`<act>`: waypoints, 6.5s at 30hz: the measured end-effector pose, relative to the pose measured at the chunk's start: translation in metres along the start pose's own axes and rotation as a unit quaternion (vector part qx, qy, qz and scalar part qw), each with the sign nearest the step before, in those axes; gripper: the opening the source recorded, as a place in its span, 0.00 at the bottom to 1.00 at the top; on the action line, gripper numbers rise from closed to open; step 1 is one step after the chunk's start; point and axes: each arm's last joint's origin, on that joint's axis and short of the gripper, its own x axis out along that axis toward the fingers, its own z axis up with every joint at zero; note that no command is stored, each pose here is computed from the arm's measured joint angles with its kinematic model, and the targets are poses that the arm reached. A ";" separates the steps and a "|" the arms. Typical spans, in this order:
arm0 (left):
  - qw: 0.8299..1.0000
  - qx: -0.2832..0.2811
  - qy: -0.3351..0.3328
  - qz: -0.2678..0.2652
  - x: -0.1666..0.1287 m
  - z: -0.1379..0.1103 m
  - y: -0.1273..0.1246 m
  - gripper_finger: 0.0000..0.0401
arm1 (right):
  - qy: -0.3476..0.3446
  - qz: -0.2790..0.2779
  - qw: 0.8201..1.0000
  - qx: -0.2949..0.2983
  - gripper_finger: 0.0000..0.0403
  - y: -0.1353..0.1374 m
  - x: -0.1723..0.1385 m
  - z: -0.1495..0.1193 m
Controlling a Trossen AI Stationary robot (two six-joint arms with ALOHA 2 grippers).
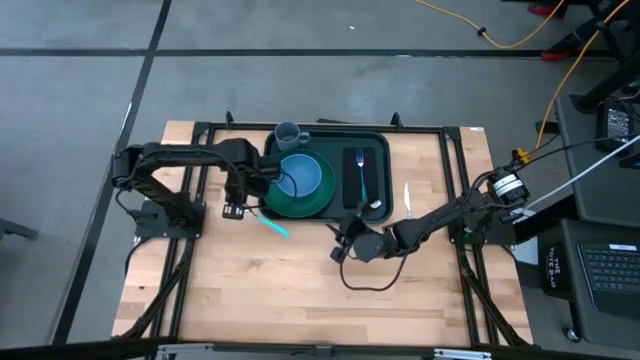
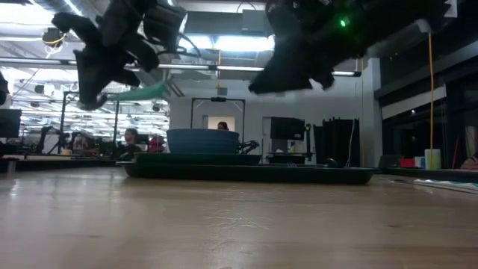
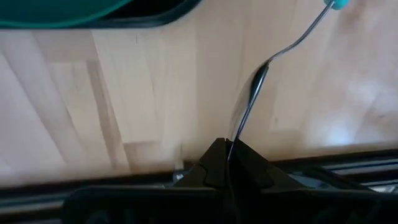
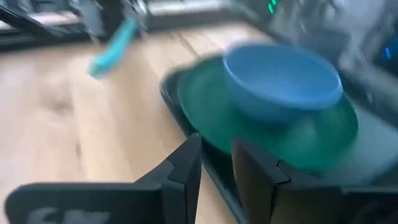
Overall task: Set up tray
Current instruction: Put the green spoon on the black napkin to the left of the blue fork
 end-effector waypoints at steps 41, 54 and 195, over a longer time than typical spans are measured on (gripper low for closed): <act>0.991 -0.119 -0.052 0.039 -0.048 -0.002 0.007 0.00 | 0.001 0.127 0.941 -0.312 0.40 0.027 0.056 0.123; 0.992 -0.108 -0.061 0.038 -0.048 0.000 0.007 0.00 | 0.043 0.064 0.922 -0.379 0.56 0.038 0.112 0.117; 0.739 0.107 -0.657 0.103 -0.004 -0.086 -0.021 0.01 | 0.081 -0.182 0.980 0.016 0.13 -0.034 0.004 0.062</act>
